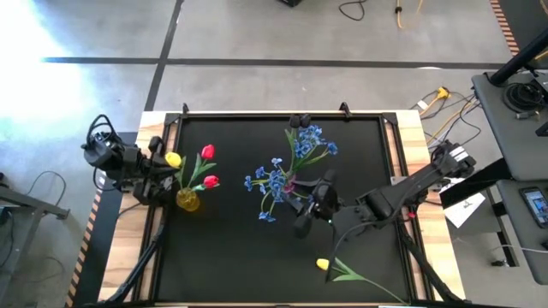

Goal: Sort flowers into vase by color
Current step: Put the bottom left yellow flower into yellow vase

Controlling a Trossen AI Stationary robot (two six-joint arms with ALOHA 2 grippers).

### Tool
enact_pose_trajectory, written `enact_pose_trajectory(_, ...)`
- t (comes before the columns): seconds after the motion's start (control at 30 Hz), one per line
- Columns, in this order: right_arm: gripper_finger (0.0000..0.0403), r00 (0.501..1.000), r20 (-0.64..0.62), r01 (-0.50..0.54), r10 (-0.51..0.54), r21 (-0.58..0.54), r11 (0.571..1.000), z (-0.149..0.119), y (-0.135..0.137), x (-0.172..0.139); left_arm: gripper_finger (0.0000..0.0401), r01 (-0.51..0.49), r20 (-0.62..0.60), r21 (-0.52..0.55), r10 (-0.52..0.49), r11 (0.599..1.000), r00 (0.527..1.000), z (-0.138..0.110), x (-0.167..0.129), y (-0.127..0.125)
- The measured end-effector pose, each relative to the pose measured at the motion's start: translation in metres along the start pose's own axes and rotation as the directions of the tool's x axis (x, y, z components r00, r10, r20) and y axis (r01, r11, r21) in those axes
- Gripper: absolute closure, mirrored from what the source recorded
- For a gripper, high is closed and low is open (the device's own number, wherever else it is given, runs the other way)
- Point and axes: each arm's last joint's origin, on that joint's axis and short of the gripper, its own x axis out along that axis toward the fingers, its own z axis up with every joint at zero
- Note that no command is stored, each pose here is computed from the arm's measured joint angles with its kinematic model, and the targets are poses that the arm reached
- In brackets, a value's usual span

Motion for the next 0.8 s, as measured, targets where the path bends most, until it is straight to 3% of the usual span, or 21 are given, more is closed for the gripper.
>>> enact_pose_trajectory(0.2, 0.017, 0.998, -0.063, 0.004, -0.005, -0.022, 1.0, -0.018, 0.003, 0.008, 0.0385, -0.031, -0.064, -0.102, 0.025, 0.994, 0.998, -0.008, 0.0, 0.001)
enact_pose_trajectory(0.37, 0.017, 0.95, -0.313, 0.015, -0.011, 0.01, 1.0, -0.043, -0.009, 0.005, 0.0359, -0.095, -0.242, -0.255, 0.031, 0.962, 0.97, -0.012, -0.008, 0.007)
enact_pose_trajectory(0.43, 0.017, 0.894, -0.448, 0.021, -0.011, 0.016, 1.0, -0.052, -0.016, 0.001, 0.0346, -0.138, -0.335, -0.279, 0.038, 0.95, 0.941, -0.013, -0.011, 0.009)
enact_pose_trajectory(0.57, 0.017, 0.736, -0.673, 0.076, -0.073, -0.025, 0.997, -0.072, -0.028, -0.006, 0.0318, -0.192, -0.485, -0.317, 0.015, 0.929, 0.875, -0.007, -0.016, 0.011)
enact_pose_trajectory(0.67, 0.017, 0.607, -0.783, 0.119, -0.135, -0.079, 0.99, -0.091, -0.034, -0.007, 0.03, -0.167, -0.557, -0.356, -0.065, 0.919, 0.828, 0.002, -0.017, 0.009)
enact_pose_trajectory(0.8, 0.017, 0.438, -0.887, 0.047, -0.145, -0.138, 0.989, -0.118, -0.034, -0.005, 0.0287, -0.125, -0.59, -0.401, -0.152, 0.908, 0.793, 0.021, -0.019, 0.006)
